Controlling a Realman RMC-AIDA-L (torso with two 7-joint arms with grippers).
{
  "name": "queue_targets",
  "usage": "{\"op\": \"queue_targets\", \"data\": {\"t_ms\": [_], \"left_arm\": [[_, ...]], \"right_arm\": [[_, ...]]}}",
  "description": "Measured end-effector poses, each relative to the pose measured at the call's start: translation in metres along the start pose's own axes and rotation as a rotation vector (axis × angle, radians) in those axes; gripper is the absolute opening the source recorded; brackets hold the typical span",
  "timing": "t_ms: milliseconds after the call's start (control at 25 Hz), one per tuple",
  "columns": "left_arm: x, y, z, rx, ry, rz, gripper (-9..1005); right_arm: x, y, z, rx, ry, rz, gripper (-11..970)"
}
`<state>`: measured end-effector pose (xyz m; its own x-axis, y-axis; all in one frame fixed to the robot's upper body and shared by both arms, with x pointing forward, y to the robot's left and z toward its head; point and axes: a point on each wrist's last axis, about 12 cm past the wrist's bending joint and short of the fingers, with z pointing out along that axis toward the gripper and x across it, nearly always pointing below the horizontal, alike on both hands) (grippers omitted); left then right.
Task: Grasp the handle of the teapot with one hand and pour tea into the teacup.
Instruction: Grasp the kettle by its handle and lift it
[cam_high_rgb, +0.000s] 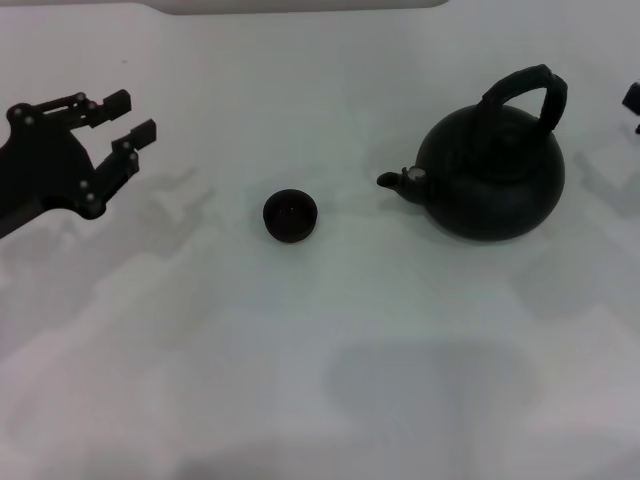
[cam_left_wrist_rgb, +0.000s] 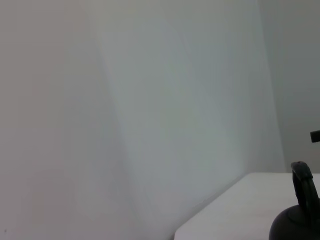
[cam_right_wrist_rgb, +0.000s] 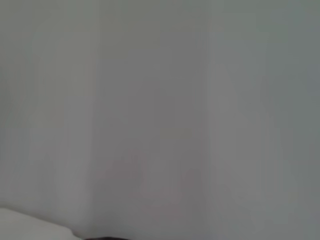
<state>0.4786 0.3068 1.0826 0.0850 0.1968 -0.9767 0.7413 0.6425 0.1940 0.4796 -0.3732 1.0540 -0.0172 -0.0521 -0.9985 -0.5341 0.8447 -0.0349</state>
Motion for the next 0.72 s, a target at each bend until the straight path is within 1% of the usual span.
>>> {"op": "queue_targets", "data": {"t_ms": [80,200,280,440,640,720], "left_arm": [[-0.001,0.001,-0.001,-0.013,-0.013,0.001,409],[-0.001,0.002,-0.004,-0.052,-0.046,-0.016,308],[0.000,0.003,-0.005,-0.063,-0.053,-0.025,335],[0.000,0.003,-0.004,-0.062,-0.052,-0.025,389],[0.001,0.003,-0.003,-0.058,-0.050,-0.024,568],[0.001,0.003,-0.003,-0.058,-0.050,-0.025,578]], "right_arm": [[0.001,0.002,0.000,-0.026,0.016,0.013,841],[0.004,0.005,0.001,-0.083,0.073,0.062,841],[0.006,0.007,0.003,-0.118,0.111,0.087,841],[0.007,0.013,0.011,-0.139,0.112,0.096,841],[0.005,0.017,0.029,-0.152,0.113,0.075,842],[0.004,0.018,0.034,-0.155,0.115,0.069,843]]}}
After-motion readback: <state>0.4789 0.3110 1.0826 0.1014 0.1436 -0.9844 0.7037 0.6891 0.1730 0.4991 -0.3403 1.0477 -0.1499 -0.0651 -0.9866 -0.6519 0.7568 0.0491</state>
